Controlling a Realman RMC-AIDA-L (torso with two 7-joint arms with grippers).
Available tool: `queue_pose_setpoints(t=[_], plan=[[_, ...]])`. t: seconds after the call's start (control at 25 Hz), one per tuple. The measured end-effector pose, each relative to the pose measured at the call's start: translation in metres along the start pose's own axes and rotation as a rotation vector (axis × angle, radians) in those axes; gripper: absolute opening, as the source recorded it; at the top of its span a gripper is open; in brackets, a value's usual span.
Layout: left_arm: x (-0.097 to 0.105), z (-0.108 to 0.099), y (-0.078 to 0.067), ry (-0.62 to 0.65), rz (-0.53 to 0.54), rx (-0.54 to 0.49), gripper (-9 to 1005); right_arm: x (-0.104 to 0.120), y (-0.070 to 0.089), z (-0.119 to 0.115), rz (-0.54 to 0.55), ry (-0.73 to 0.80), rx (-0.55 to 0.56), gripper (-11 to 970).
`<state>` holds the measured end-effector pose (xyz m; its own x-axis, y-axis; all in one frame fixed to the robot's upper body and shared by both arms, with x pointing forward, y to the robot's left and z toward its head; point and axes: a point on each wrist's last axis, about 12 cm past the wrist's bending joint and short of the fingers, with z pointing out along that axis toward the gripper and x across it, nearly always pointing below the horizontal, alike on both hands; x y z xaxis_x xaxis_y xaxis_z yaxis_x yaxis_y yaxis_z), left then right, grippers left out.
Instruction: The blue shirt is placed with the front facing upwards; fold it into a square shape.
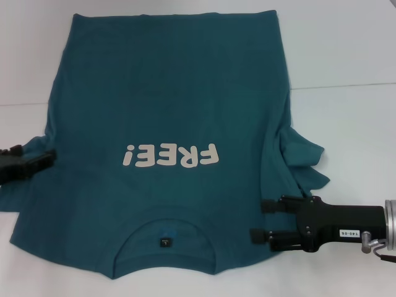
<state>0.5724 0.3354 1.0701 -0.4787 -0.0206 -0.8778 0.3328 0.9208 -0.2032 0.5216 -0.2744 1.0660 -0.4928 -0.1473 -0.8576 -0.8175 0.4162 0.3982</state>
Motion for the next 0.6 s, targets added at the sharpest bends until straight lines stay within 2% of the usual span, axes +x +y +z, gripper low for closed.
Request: queue_pose_setpoints(t=[0.24, 0.6], plan=[[0.001, 0.001, 0.008, 0.009, 0.009, -0.077, 785, 0.000, -0.001, 0.000, 0.002, 0.000, 0.006, 923], [0.005, 0.002, 0.013, 0.030, 0.017, -0.140, 777, 0.003, 0.000, 0.002, 0.022, -0.002, 0.005, 923]])
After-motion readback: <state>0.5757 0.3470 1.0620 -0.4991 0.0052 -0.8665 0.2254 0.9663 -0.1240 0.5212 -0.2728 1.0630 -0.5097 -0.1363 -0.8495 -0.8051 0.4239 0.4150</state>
